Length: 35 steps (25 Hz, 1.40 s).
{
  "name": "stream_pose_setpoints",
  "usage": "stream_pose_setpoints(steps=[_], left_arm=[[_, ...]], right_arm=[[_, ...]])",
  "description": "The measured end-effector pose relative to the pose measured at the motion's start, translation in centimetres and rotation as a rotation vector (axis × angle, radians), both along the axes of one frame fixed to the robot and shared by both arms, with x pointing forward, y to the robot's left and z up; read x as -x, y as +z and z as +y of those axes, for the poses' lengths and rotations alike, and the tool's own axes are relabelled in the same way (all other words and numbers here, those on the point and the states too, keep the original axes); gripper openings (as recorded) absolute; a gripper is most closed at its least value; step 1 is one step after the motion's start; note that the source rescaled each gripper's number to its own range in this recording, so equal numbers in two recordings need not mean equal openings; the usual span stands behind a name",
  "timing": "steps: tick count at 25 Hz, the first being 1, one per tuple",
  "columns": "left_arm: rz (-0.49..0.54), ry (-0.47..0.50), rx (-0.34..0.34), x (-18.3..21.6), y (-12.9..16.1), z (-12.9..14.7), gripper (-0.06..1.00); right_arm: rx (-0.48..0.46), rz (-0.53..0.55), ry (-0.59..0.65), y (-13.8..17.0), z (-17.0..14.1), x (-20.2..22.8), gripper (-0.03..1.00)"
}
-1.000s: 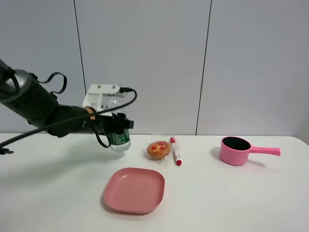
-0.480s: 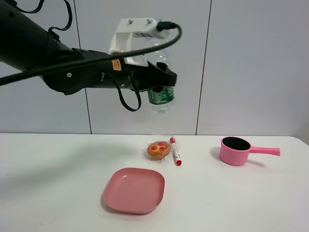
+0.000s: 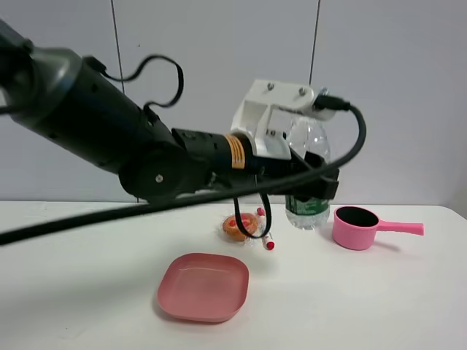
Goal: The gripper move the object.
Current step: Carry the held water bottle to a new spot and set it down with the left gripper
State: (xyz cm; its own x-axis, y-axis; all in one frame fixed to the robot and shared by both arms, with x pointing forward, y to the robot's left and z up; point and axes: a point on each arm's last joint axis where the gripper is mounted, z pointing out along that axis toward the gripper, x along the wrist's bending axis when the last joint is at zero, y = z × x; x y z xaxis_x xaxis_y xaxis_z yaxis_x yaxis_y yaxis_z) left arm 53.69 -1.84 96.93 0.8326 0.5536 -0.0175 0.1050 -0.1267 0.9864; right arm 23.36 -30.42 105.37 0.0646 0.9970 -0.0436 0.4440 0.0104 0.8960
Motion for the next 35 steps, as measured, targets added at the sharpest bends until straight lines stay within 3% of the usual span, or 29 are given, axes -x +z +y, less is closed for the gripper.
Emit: stream_pose_setpoints(steps=[7, 12, 20, 35], left_arm=[[0.091, -0.016, -0.058, -0.4, -7.0, -0.6, 0.08], [0.126, -0.016, -0.089, -0.4, -9.4, -0.7, 0.08], [0.104, -0.017, -0.065, -1.4, -9.4, -1.6, 0.08], [0.099, 0.0, -0.149, -2.0, -10.6, -0.9, 0.08]], right_arm=[[0.0, 0.0, 0.0, 0.0, 0.0, 0.0, 1.0], [0.0, 0.0, 0.0, 0.0, 0.0, 0.0, 1.0], [0.0, 0.0, 0.0, 0.0, 0.0, 0.0, 1.0], [0.0, 0.0, 0.0, 0.0, 0.0, 0.0, 1.0]])
